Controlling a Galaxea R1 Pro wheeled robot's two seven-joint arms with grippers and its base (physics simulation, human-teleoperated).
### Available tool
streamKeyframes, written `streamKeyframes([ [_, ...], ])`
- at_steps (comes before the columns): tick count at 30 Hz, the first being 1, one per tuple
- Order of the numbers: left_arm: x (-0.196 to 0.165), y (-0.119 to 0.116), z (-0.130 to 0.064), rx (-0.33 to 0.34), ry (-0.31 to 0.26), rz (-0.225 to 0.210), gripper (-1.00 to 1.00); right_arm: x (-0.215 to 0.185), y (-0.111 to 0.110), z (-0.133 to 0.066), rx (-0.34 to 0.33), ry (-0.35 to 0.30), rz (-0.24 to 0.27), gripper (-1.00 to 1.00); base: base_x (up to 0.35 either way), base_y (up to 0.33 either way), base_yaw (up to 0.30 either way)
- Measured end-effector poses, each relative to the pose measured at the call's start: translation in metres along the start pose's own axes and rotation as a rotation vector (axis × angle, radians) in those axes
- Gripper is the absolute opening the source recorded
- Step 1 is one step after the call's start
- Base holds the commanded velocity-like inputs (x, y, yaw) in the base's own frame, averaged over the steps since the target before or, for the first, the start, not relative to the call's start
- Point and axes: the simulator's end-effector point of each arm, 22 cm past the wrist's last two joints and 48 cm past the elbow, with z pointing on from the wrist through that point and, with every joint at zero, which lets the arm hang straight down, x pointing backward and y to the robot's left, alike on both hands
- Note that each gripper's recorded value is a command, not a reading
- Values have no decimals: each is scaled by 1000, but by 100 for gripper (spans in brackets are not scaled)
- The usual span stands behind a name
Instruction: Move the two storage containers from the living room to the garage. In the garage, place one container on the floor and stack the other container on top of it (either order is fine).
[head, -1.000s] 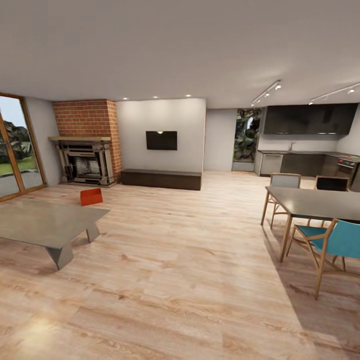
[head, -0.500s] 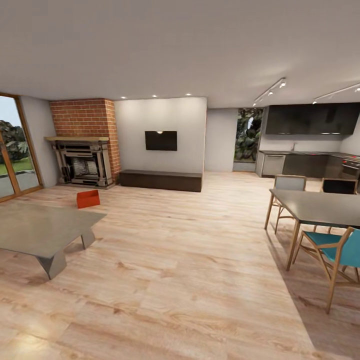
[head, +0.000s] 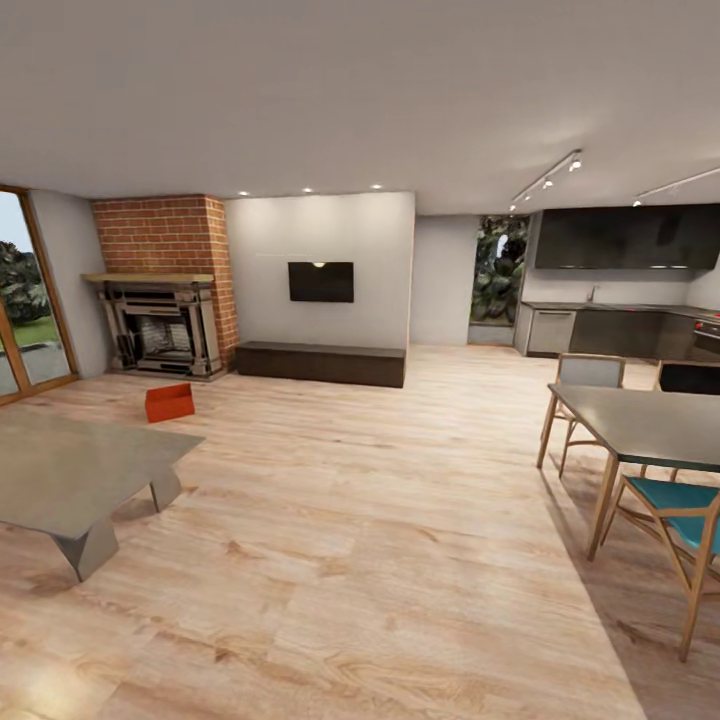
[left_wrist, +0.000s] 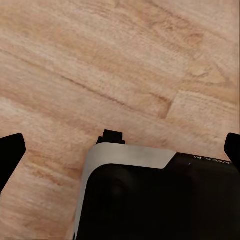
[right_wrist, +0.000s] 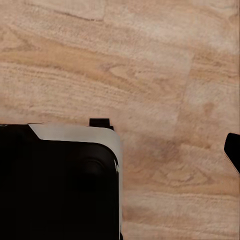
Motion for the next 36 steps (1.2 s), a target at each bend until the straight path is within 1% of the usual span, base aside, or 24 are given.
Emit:
streamKeyframes([
  [36,1,1,0,-1,3,1,100,0,0,0,0,0,0,100,326,0,0],
])
